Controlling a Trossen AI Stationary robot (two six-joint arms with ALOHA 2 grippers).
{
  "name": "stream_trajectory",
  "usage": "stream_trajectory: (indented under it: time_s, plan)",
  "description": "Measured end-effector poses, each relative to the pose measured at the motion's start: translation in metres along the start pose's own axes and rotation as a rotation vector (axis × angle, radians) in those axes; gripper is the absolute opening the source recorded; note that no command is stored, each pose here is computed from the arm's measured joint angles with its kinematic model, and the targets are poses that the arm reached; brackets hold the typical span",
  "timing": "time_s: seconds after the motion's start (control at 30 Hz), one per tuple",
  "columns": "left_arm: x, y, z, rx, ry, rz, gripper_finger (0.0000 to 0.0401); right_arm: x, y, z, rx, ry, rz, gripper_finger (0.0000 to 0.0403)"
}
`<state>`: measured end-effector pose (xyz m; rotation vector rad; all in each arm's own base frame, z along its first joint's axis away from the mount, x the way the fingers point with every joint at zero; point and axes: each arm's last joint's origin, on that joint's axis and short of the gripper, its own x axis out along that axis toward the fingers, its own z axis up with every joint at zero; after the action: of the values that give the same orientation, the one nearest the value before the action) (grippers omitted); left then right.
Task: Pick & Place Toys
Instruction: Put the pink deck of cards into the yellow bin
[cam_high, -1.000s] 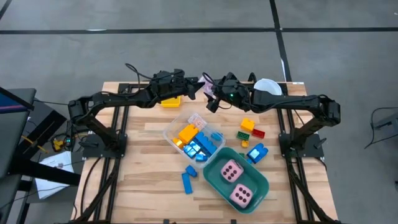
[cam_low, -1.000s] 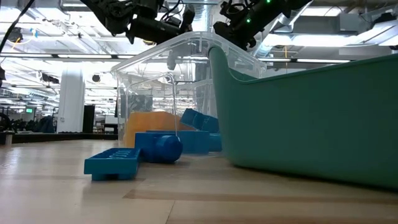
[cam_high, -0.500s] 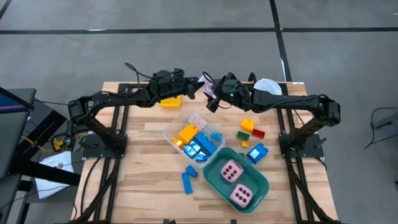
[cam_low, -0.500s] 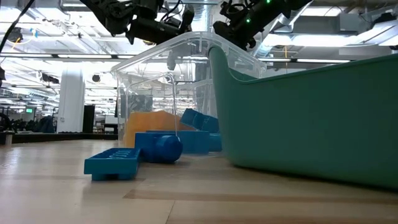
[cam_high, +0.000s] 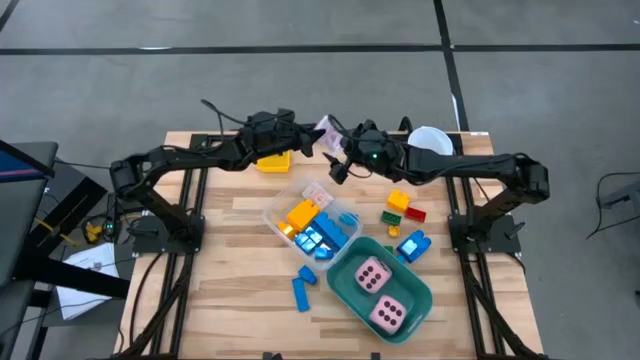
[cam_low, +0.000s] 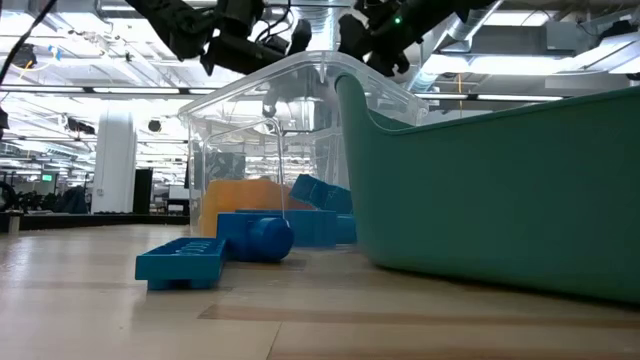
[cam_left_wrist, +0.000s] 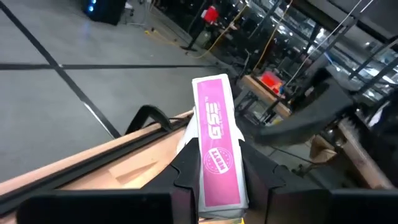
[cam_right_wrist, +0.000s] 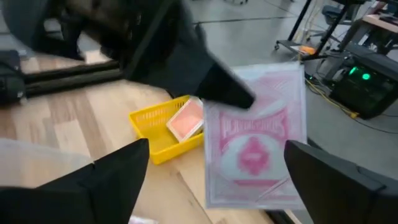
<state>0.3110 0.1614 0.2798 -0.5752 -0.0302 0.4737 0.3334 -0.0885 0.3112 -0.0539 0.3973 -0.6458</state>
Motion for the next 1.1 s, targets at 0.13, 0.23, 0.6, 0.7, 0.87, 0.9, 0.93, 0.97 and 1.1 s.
stream_trajectory:
  time_s: [0.13,0.23,0.6,0.7,0.87,0.9,0.93,0.97,1.1]
  plan:
    - [0.0,0.003,-0.001,0.016,0.016,0.018,0.0058,-0.001,0.002,0.0,-0.007,-0.001,-0.02,0.0372]
    - [-0.001,0.006,0.004,0.037,-0.002,0.033,0.0058,-0.002,0.003,-0.001,-0.02,0.012,-0.049,0.0372]
    - [-0.026,0.035,0.024,0.246,0.123,0.173,0.0058,-0.006,-0.006,-0.016,0.022,0.171,-0.079,0.0372]
    - [-0.045,0.047,0.038,0.325,0.184,0.191,0.0058,-0.005,-0.009,-0.021,0.032,0.22,-0.092,0.0372]
    - [-0.074,0.071,0.057,0.386,0.287,0.066,0.0058,-0.006,-0.01,-0.024,0.037,0.246,-0.094,0.0372]
    - [-0.08,0.076,0.06,0.396,0.299,0.051,0.0058,-0.006,-0.01,-0.024,0.038,0.246,-0.093,0.0372]
    - [-0.085,0.081,0.063,0.406,0.313,0.045,0.0058,-0.006,-0.01,-0.024,0.038,0.247,-0.093,0.0372]
    - [-0.089,0.085,0.064,0.418,0.331,0.041,0.0058,-0.006,-0.01,-0.024,0.038,0.248,-0.09,0.0372]
    - [-0.099,0.101,0.061,0.478,0.422,0.009,0.0058,-0.006,-0.009,-0.024,0.059,0.25,-0.067,0.0372]
